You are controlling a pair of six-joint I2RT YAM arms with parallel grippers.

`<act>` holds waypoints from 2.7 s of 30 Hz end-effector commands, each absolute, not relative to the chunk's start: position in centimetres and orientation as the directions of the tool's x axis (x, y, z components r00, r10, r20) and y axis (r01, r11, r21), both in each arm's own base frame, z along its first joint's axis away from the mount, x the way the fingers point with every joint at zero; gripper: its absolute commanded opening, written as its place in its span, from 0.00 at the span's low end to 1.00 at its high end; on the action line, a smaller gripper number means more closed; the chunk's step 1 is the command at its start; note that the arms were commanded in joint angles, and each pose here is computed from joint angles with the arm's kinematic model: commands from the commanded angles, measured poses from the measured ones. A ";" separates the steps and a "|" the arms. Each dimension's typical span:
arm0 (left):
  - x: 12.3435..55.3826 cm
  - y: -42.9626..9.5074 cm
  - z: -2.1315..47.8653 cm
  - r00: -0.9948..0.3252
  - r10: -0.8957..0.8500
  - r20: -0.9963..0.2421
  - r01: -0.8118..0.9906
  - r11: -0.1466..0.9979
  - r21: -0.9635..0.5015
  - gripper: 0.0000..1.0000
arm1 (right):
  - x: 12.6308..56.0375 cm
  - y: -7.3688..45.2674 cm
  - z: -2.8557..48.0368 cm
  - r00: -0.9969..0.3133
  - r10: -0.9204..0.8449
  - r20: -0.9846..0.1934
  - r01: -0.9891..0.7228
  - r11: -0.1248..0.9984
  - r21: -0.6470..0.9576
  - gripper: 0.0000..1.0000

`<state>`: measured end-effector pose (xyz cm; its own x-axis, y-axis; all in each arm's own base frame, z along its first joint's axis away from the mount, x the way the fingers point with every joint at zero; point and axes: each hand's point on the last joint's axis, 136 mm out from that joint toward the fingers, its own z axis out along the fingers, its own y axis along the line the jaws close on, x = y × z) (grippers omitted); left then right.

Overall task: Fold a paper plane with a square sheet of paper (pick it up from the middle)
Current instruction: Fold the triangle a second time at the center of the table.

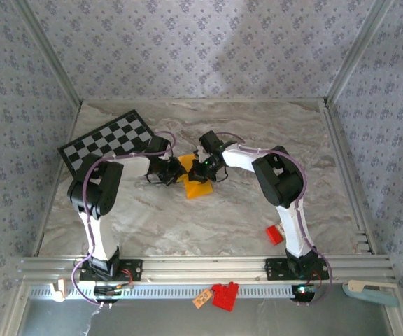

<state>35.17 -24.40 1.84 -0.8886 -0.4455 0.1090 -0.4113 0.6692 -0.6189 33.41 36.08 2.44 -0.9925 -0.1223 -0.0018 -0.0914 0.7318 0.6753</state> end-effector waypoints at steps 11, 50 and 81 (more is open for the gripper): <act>31.1 -22.8 -3.0 -0.860 -0.461 0.218 -0.507 0.725 -0.466 0.13 | 32.8 36.2 1.5 -0.985 -0.169 0.019 -0.114 0.741 0.661 0.02; 35.0 -18.0 5.5 -0.814 -0.578 0.059 -0.502 0.649 -0.572 0.24 | 32.8 34.9 0.1 -0.989 -0.137 0.053 -0.074 0.779 0.622 0.37; 34.1 -25.0 4.6 -0.902 -0.420 0.099 -0.383 0.671 -0.635 0.05 | 32.7 33.7 -0.9 -0.989 -0.132 0.063 -0.070 0.809 0.584 0.02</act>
<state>33.11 -24.00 3.67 -0.8908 -0.4406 0.1114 -0.4132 0.6830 -0.6023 33.51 35.85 2.12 -0.9885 -0.1514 0.0000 -0.1123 0.7332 0.6707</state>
